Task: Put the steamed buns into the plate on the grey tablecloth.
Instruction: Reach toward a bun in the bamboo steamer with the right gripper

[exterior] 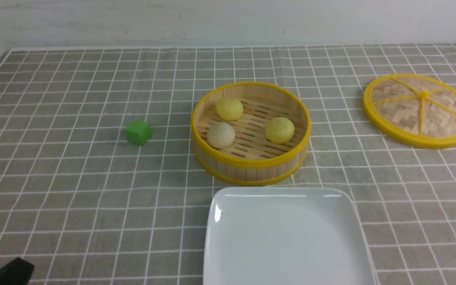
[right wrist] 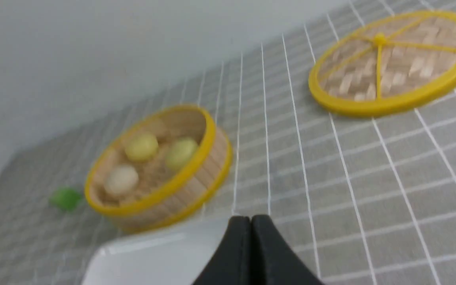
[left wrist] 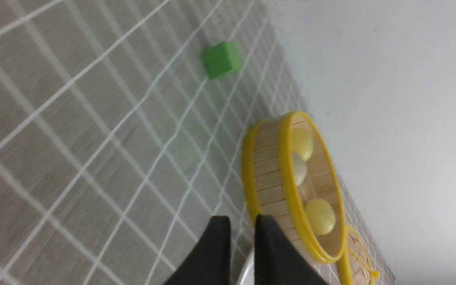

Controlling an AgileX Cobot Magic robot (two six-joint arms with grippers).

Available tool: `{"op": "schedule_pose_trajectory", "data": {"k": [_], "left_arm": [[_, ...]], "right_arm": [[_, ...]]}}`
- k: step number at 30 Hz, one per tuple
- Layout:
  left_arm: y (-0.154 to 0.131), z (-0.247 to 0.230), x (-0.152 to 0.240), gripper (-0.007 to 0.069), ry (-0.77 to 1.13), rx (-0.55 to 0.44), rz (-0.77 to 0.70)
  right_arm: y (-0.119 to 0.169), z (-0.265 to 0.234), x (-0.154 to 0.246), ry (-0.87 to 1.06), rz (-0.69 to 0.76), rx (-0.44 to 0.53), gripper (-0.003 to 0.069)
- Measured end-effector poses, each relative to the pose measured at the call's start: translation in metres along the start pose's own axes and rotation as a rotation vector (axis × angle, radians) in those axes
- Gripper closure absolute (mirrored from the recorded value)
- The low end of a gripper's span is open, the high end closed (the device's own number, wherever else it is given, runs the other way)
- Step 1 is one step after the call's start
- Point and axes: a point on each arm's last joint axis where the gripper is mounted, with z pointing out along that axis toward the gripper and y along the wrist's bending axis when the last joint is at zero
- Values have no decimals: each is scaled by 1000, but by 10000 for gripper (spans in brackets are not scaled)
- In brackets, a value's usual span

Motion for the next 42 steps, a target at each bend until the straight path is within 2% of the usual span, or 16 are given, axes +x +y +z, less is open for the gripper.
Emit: {"op": "schedule_pose_trajectory", "data": {"k": [1,3,6,7,9,10,14,19,21,24,26,29,30,32,35,42], "left_arm": [[-2,-1,-1,563,-3,5,1],[-18,-6,-9,615,46,-25,99],[-27,-1,-13,624,170,-137,183],[-30,5,-15,624,257,-211,226],[-37,15,-20,624,379,-298,297],[-37,15,-20,624,379,-298,297],[-52,42,-31,624,613,-406,444],[-58,65,-39,619,679,-437,477],[-58,73,-40,607,698,-453,474],[-57,78,-40,585,712,-465,468],[-56,80,-40,554,711,-466,467],[-57,82,-42,488,685,-454,470],[-57,82,-42,484,683,-453,470],[-58,83,-42,428,675,-449,471],[-58,83,-42,361,673,-451,465],[-58,83,-42,319,662,-462,431]], "right_arm": [[-1,2,1,24,-3,7,666],[7,23,-14,260,-36,42,660],[12,51,-29,459,-47,36,655],[13,66,-34,530,-49,17,651],[14,92,-39,617,-61,-38,642],[14,95,-39,628,-61,-42,641],[13,154,-47,749,-54,-171,608],[22,205,-59,820,-76,-254,552],[38,234,-64,857,-114,-295,512],[56,271,-59,920,-167,-302,456],[74,303,-59,946,-226,-284,398],[92,345,-46,1023,-309,-186,315],[91,347,-46,1026,-312,-175,309],[106,370,-43,1034,-394,-90,250],[118,395,-38,991,-486,3,202],[129,421,-26,934,-556,45,183]]}}
